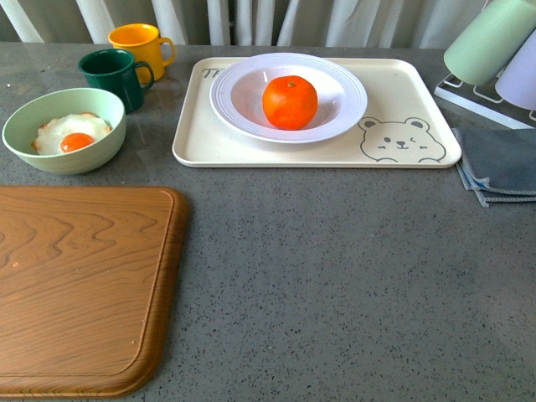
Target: Place orange and plate with both arms
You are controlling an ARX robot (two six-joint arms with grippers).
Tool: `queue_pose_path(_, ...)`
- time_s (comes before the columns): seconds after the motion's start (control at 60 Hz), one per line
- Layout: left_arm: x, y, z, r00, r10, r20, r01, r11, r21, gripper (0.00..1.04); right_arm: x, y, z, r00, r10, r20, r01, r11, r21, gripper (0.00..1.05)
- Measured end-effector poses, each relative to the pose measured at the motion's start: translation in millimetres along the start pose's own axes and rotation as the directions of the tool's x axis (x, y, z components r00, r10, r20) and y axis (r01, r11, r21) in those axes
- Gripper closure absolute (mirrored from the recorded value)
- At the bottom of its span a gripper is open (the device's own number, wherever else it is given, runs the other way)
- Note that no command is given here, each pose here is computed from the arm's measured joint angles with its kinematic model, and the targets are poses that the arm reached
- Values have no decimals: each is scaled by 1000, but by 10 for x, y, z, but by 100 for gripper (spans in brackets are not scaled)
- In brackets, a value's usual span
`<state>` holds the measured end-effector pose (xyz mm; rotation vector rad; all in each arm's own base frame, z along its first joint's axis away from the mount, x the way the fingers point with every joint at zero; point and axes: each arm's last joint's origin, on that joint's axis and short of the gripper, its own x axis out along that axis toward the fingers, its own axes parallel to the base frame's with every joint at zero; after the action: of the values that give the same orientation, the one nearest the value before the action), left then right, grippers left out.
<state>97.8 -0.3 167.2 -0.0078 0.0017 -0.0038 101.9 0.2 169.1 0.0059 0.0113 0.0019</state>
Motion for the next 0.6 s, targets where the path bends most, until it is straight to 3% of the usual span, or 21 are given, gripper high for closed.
queue_pose_path(0.383,0,0,0,1000,0,0,0,1000,0,9,-51,0,13,1000,-1,28,1,1000,0,103)
queue_pose_path(0.6,0,0,0,1000,0,0,0,1000,0,9,-52,0,14,1000,-2,29,2,1000,-1,69)
